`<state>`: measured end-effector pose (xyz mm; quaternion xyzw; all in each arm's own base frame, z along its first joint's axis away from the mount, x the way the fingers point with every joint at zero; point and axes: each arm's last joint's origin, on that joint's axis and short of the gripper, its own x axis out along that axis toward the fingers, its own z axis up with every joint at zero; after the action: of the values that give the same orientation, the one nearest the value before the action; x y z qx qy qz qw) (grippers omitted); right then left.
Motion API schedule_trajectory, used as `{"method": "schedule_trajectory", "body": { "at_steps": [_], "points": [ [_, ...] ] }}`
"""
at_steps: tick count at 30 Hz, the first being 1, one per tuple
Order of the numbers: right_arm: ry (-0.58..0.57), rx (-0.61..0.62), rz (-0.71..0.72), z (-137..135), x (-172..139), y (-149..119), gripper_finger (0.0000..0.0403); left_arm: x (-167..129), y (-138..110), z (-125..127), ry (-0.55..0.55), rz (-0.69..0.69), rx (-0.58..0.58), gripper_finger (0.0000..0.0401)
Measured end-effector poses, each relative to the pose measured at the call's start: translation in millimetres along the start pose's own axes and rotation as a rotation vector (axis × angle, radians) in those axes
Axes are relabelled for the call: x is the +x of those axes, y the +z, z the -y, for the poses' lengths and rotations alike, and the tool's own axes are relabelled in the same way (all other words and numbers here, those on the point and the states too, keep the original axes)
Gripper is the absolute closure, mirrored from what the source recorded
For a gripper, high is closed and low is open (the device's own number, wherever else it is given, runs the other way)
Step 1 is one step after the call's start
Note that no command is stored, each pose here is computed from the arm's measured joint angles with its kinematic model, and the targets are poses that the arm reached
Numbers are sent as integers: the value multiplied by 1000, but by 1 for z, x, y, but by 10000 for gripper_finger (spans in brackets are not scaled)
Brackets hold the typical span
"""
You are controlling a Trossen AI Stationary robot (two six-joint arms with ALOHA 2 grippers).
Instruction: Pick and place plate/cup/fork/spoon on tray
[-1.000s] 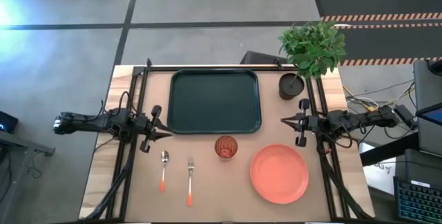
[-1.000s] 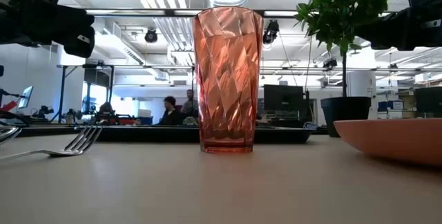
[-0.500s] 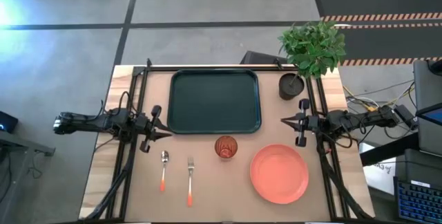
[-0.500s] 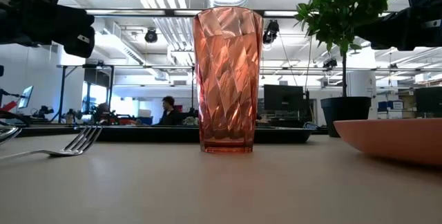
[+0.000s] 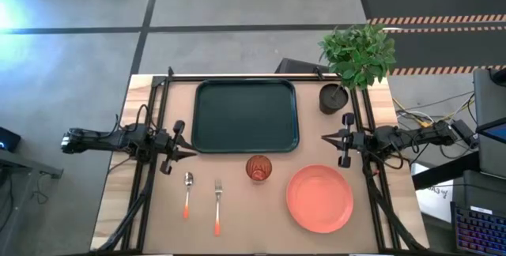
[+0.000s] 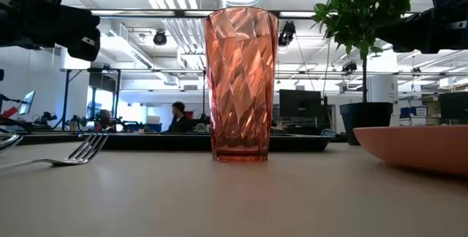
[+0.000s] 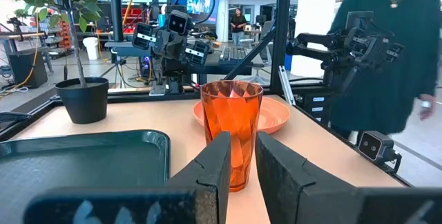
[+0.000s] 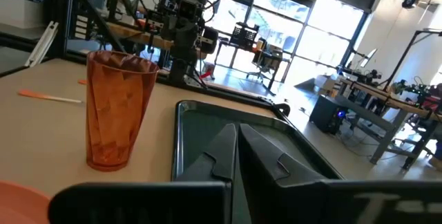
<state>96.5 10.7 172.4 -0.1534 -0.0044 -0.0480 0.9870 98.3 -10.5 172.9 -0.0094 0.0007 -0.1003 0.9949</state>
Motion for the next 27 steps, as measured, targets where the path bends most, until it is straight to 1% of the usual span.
{"method": "schedule_trajectory", "body": {
  "at_steps": [22, 24, 26, 27],
  "points": [
    [1, 4, 1, 0, 0, 0, 394, 0, 0, 0, 0, 0, 0, 349],
    [0, 63, 4, 0, 0, 0, 394, 0, 0, 0, 0, 0, 0, 349],
    [0, 179, 5, 0, 0, 0, 394, 0, 0, 0, 1, -1, 0, 349],
    [0, 258, 5, 0, 0, 0, 394, 0, 0, 0, 1, -1, 0, 349]
  ]
}}
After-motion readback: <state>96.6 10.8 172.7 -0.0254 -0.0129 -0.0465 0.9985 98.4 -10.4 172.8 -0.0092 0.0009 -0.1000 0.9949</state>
